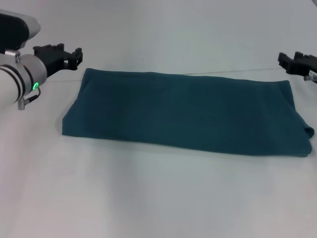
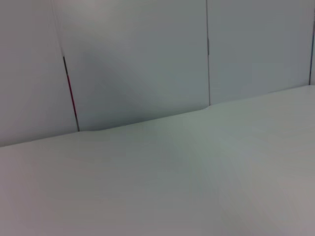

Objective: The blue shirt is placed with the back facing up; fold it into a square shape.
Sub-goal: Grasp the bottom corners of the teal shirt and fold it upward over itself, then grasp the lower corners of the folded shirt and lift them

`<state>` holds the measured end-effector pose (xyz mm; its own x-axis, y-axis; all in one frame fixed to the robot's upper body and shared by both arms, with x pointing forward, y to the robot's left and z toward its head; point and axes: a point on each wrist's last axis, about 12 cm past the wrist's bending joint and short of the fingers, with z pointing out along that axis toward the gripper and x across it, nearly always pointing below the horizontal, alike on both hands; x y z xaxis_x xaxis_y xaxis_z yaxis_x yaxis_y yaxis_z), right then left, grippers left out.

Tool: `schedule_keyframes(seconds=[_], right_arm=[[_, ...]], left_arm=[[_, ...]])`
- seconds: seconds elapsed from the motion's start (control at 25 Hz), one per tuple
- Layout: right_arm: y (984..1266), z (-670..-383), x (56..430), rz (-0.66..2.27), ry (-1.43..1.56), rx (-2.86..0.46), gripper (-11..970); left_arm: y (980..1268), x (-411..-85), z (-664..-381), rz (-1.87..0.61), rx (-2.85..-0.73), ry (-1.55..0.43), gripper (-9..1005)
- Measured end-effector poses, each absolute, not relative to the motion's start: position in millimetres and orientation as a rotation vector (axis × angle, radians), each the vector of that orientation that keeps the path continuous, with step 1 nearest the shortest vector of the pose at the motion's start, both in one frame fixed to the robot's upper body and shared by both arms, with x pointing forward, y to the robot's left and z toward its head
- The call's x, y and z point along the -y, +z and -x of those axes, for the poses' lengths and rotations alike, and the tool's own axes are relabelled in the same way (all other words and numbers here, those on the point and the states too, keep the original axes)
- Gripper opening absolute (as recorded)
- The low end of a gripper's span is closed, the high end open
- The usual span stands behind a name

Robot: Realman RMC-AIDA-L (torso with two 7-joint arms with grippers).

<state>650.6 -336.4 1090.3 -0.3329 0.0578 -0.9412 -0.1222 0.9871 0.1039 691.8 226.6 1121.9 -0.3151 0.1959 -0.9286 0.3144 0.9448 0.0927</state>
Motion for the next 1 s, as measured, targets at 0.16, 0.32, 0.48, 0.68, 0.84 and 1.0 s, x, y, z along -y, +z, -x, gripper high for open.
schedule_keyframes(seconds=[0.16, 0.32, 0.48, 0.68, 0.84, 1.0], right_arm=[[1095, -650, 339, 0.043, 0.232, -1.880, 411], [1095, -642, 345, 0.053, 0.317, -1.880, 578], [1091, -623, 358, 0.057, 0.430, -1.896, 788], [1088, -604, 369, 0.045, 0.517, -1.906, 837], [1088, -585, 380, 0.040, 0.594, -1.919, 857], [1089, -569, 389, 0.027, 0.670, -1.981, 856]], left_arm=[[1119, -233, -689, -0.353, -1.914, -0.123, 373], [1114, -241, -683, -0.322, -1.925, -0.163, 511], [1112, -253, -669, -0.288, -1.928, -0.282, 785], [1112, -260, -649, -0.320, -1.937, -0.407, 884], [1110, -270, -634, -0.325, -1.986, -0.459, 883], [1101, -279, -626, -0.314, -2.048, -0.442, 882]])
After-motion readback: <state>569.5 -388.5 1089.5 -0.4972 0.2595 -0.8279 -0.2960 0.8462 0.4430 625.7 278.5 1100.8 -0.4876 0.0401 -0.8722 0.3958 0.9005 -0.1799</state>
